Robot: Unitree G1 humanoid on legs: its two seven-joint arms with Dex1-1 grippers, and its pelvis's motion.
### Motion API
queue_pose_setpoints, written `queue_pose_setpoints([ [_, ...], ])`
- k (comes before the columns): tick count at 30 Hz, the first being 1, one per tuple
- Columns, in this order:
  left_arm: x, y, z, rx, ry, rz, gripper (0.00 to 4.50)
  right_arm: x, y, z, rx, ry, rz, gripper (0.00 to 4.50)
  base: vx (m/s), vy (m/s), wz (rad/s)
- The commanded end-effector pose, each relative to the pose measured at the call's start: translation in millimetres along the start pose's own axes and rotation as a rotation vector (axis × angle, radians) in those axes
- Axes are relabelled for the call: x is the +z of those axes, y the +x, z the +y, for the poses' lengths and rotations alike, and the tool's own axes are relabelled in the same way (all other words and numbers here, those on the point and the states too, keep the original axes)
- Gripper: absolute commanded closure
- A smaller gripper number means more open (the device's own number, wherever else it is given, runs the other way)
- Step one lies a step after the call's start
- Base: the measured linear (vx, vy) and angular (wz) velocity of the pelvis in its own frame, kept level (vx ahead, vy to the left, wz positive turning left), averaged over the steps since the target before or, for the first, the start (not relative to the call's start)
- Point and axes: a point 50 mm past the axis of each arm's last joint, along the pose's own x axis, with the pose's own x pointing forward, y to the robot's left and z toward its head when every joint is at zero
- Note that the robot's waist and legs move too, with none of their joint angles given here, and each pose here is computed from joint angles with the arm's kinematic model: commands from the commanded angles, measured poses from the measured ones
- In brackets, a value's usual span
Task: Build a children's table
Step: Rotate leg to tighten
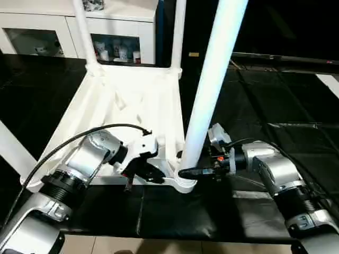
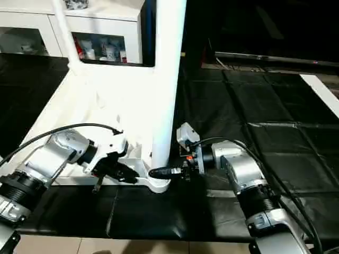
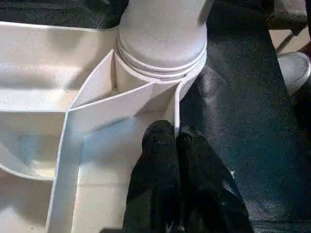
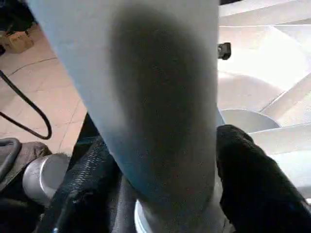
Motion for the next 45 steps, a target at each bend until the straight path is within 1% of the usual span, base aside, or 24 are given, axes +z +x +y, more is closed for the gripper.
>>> queue_pose_setpoints([
  [1, 9.6, 8.7, -7.0, -0.071, 0.047, -0.037, 4.5, 2.1, -1.6, 1.5, 0.013, 0.001, -0.004, 1.97, 0.0, 0.0, 0.0],
  [4, 9.2, 9.7, -7.4, -0.043, 0.019, -0.063, 4.5, 0.8, 0.1, 2.3, 0.002, 0.004, -0.01, 2.25, 0.0, 0.0, 0.0],
  [7, 10.4, 10.8, -6.5, -0.019, 0.0, -0.099, 4.5, 0.2, 1.8, 1.3, -0.034, 0.013, -0.025, 2.33, 0.0, 0.0, 0.0],
  [9, 18.8, 15.5, -1.4, 0.065, -0.051, -0.189, 4.5, -5.3, 9.0, -0.9, -0.161, 0.034, -0.038, 2.38, 0.0, 0.0, 0.0],
  [13, 26.8, 20.4, 0.9, 0.12, -0.085, -0.239, 4.5, -7.4, 14.6, -4.1, -0.281, 0.045, -0.051, 2.44, 0.0, 0.0, 0.0],
  [14, 31.6, 23.9, 3.0, 0.145, -0.111, -0.274, 4.5, -7.5, 19.1, -7.9, -0.351, 0.065, -0.059, 2.45, 0.0, 0.0, 0.0],
  [15, 38.7, 31.0, 7.6, 0.199, -0.167, -0.334, 4.5, -9.5, 26.9, -15.3, -0.481, 0.117, -0.06, 2.45, 0.0, 0.0, 0.0],
  [16, 42.6, 36.4, 10.5, 0.234, -0.209, -0.362, 4.5, -11.4, 31.9, -19.2, -0.562, 0.149, -0.048, 2.48, 0.0, 0.0, 0.0],
  [18, 45.7, 41.7, 13.9, 0.279, -0.223, -0.36, 4.5, -11.5, 38.0, -21.2, -0.622, 0.162, -0.032, 2.5, 0.0, 0.0, 0.0],
  [21, 53.5, 47.6, 25.2, 0.401, -0.26, -0.375, 4.5, -2.5, 52.5, -27.8, -0.735, 0.169, -0.034, 2.52, 0.0, 0.0, 0.0],
  [23, 56.1, 48.6, 27.6, 0.423, -0.265, -0.384, 4.5, 0.0, 54.8, -29.7, -0.758, 0.157, -0.026, 2.52, 0.0, 0.0, 0.0],
  [25, 59.7, 49.7, 29.0, 0.434, -0.259, -0.399, 4.5, 5.3, 59.5, -30.0, -0.753, 0.132, -0.045, 2.52, 0.0, 0.0, 0.0],
  [27, 61.2, 49.1, 29.3, 0.439, -0.258, -0.398, 4.5, 9.0, 62.0, -28.8, -0.74, 0.121, -0.064, 2.0, 0.0, 0.0, 0.0],
  [28, 61.4, 47.7, 29.0, 0.437, -0.252, -0.392, 4.5, 10.3, 61.1, -27.7, -0.737, 0.122, -0.073, 1.88, 0.0, 0.0, 0.0],
  [30, 61.4, 46.1, 28.8, 0.434, -0.241, -0.384, 4.5, 11.1, 59.2, -26.4, -0.733, 0.12, -0.081, 1.85, 0.0, 0.0, 0.0],
  [31, 59.2, 43.4, 28.4, 0.418, -0.212, -0.367, 4.5, 10.0, 54.4, -24.4, -0.712, 0.109, -0.088, 1.66, 0.0, 0.0, 0.0],
  [33, 51.4, 40.7, 27.3, 0.397, -0.201, -0.346, 4.5, 3.9, 47.6, -22.0, -0.686, 0.106, -0.086, 1.47, 0.0, 0.0, 0.0],
  [34, 46.4, 38.3, 24.9, 0.373, -0.185, -0.322, 4.5, -1.1, 39.5, -20.8, -0.691, 0.091, -0.058, 1.42, 0.0, 0.0, 0.0],
  [36, 45.1, 37.0, 23.2, 0.353, -0.183, -0.322, 4.5, -3.5, 34.4, -20.0, -0.693, 0.081, -0.049, 1.21, 0.0, 0.0, 0.0],
  [37, 42.4, 34.6, 20.5, 0.32, -0.166, -0.316, 4.5, -5.5, 26.3, -17.2, -0.674, 0.08, -0.067, 1.02, 0.0, 0.0, 0.0],
  [40, 34.6, 27.4, 16.4, 0.266, -0.118, -0.28, 4.5, -4.7, 13.0, -9.4, -0.6, 0.061, -0.108, 0.88, 0.0, 0.0, 0.0],
  [41, 32.8, 25.2, 15.2, 0.248, -0.111, -0.274, 4.5, -4.3, 9.8, -7.2, -0.577, 0.05, -0.111, 0.64, 0.0, 0.0, 0.0],
  [44, 23.0, 15.9, 9.2, 0.164, -0.044, -0.206, 4.5, -5.3, -3.3, -0.1, -0.478, 0.003, -0.069, 0.5, 0.0, 0.0, 0.0],
  [45, 22.9, 15.8, 9.1, 0.164, -0.043, -0.206, 4.5, -5.3, -3.4, 0.0, -0.477, 0.002, -0.068, 0.37, 0.0, 0.0, 0.0],
])
